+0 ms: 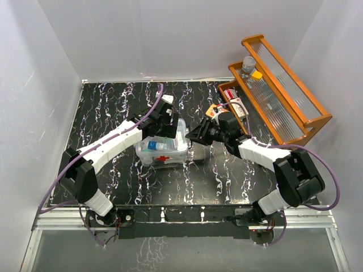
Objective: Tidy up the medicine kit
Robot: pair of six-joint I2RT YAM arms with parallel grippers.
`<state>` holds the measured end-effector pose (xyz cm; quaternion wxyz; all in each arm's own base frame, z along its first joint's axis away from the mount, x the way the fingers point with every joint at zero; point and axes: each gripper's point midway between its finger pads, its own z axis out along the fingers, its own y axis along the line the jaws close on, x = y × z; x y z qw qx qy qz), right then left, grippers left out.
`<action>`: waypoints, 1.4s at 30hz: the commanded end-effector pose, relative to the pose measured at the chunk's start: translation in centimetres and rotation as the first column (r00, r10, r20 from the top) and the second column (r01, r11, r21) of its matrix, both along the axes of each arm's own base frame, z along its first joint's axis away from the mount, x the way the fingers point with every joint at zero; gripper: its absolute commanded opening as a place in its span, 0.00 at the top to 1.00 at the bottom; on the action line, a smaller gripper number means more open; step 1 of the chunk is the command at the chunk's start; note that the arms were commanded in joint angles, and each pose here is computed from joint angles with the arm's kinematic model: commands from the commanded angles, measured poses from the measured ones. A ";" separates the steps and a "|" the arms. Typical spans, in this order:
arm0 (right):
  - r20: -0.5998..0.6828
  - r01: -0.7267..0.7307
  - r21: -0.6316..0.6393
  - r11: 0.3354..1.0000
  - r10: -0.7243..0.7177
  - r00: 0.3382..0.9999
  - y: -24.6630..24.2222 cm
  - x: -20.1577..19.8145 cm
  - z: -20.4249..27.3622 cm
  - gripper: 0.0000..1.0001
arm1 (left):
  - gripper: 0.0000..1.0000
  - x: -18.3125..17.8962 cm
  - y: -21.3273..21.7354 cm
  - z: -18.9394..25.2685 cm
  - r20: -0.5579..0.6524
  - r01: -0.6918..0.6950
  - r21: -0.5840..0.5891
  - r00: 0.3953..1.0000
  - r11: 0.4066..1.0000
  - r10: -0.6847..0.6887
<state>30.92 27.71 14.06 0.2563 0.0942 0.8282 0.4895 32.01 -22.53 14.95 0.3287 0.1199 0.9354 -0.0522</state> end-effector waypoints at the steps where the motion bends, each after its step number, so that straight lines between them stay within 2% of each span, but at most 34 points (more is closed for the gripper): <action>1: 0.090 -0.003 -0.085 0.996 0.011 0.996 1.0 0.8 1.5 0.67 | 0.29 -2.9 1.8 -4.5 -0.172 0.027 0.110 0.985 0.994 -0.007; 9: 0.104 0.004 -0.212 0.977 0.019 0.994 1.4 0.8 1.0 0.65 | 0.30 -3.0 1.8 -4.9 -0.181 0.029 0.117 0.983 0.993 -0.008; 16: 0.091 0.038 -0.356 0.934 -0.006 0.996 0.7 0.8 -0.3 0.71 | 0.30 -3.3 2.1 -5.2 -0.189 0.030 0.125 0.982 0.992 -0.006; 32: 0.126 0.064 -0.498 0.865 -0.001 0.992 1.3 0.6 0.3 0.86 | 0.30 -3.3 2.1 -5.5 -0.192 0.029 0.128 0.981 0.991 -0.004; 42: 0.140 0.045 -0.478 0.877 0.026 0.990 2.3 0.1 1.3 0.99 | 0.30 -3.3 2.1 -5.5 -0.192 0.022 0.123 0.981 0.992 0.002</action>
